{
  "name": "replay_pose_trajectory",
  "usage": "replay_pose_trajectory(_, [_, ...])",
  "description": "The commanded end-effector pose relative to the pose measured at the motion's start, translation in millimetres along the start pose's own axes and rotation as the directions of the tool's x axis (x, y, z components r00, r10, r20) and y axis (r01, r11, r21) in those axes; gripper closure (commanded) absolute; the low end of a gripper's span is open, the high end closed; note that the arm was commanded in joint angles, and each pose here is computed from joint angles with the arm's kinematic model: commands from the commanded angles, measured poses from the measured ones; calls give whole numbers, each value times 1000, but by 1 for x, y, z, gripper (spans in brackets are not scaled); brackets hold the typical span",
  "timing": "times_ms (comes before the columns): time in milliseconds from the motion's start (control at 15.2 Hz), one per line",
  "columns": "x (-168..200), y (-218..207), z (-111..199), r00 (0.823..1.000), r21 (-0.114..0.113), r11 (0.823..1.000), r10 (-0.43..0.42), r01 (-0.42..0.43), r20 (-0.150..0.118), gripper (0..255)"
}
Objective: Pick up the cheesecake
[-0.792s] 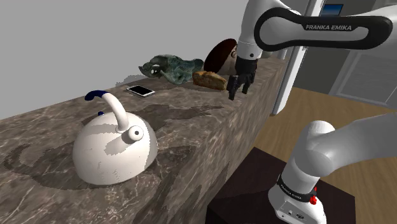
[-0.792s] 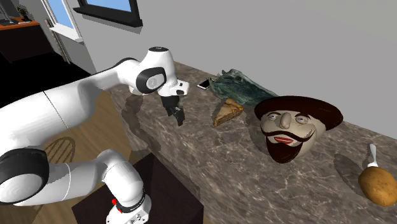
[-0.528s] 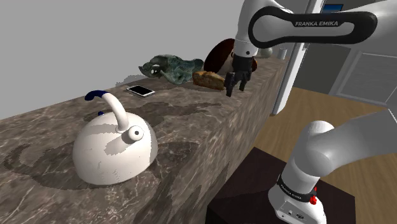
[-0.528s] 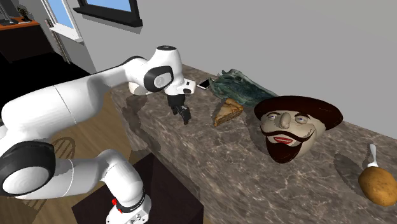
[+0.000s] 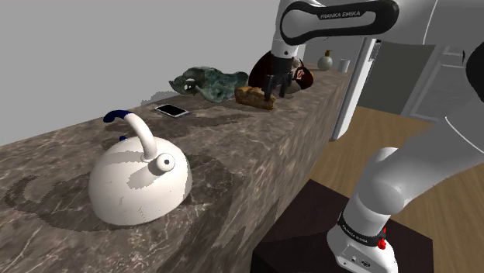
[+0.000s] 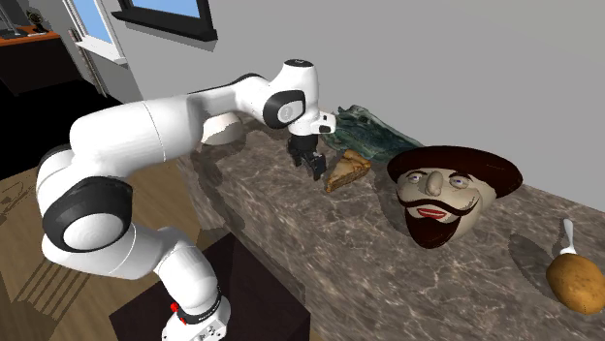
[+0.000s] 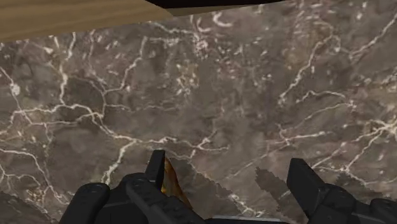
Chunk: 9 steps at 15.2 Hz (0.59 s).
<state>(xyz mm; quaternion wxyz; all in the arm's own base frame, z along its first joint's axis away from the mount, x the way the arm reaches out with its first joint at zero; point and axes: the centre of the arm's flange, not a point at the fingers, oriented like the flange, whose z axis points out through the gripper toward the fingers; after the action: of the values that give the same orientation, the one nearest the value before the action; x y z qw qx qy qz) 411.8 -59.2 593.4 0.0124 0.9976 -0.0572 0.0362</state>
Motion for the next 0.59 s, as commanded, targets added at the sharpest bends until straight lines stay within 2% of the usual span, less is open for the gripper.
replay_pose_trajectory(0, [22,15,-1,1000,3,1000,-3,3,0,0])
replay_pose_trajectory(396, [92,53,-6,1000,13,1000,-10,10,0,0])
replay_pose_trajectory(528, [92,53,-1,1000,13,1000,-10,10,0,0])
